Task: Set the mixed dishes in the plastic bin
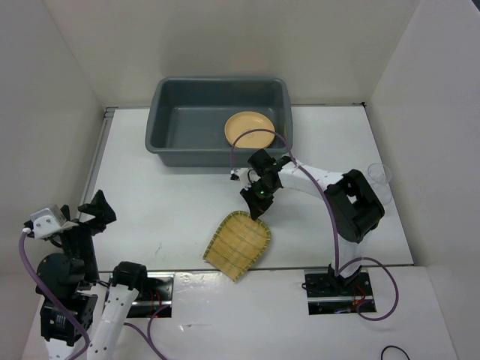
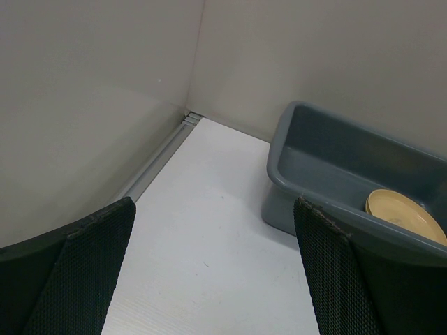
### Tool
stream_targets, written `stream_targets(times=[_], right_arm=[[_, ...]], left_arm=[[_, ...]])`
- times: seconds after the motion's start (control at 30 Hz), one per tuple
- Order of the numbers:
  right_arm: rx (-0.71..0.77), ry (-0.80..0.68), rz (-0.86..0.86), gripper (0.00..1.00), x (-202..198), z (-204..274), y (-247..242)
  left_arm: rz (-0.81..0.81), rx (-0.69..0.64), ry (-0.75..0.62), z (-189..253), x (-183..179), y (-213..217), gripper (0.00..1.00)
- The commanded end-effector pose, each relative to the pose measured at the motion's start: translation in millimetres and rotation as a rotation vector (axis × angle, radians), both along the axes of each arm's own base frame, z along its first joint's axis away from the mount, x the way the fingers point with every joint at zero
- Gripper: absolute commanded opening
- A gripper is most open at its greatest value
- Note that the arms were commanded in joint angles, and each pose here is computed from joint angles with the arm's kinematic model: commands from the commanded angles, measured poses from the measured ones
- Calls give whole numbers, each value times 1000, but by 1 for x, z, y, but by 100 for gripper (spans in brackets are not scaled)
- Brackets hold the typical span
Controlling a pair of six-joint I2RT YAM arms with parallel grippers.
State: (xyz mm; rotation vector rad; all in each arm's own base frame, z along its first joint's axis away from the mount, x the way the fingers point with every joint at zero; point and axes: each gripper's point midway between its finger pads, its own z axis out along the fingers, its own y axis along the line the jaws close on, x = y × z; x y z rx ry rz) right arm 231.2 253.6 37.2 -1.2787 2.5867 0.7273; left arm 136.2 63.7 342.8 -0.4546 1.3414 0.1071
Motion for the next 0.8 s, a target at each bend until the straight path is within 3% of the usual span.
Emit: stream_targets(times=[0.0, 0.13, 0.23, 0.27, 0.33, 0.43, 0.53, 0.57, 0.6, 0.77], right_arm=[[-42, -55, 13, 15, 7, -1, -6], [-67, 3, 36, 27, 4, -11, -6], [-57, 1, 46, 44, 5, -8, -4], [-52, -6, 45, 56, 7, -8, -3], [-52, -6, 45, 62, 5, -7, -4], [-52, -2, 37, 62, 4, -7, -4], [-52, -2, 37, 28, 4, -7, -4], [-52, -2, 37, 7, 4, -7, -4], [-60, -3, 27, 0, 5, -7, -5], [-40, -51, 59, 0, 5, 11, -7]], left_arm=[[-11, -21, -45, 14, -2, -2, 100], [-11, -21, -45, 14, -2, -2, 100], [-11, -21, -45, 14, -2, -2, 100], [-11, -21, -45, 14, -2, -2, 100], [-11, -21, -45, 14, -2, -2, 100], [-11, -21, -45, 14, -2, -2, 100], [-11, -21, -45, 14, -2, -2, 100], [-11, -21, -45, 14, -2, -2, 100], [-11, -21, -45, 14, -2, -2, 100], [-11, -20, -35, 13, 1, -2, 100]])
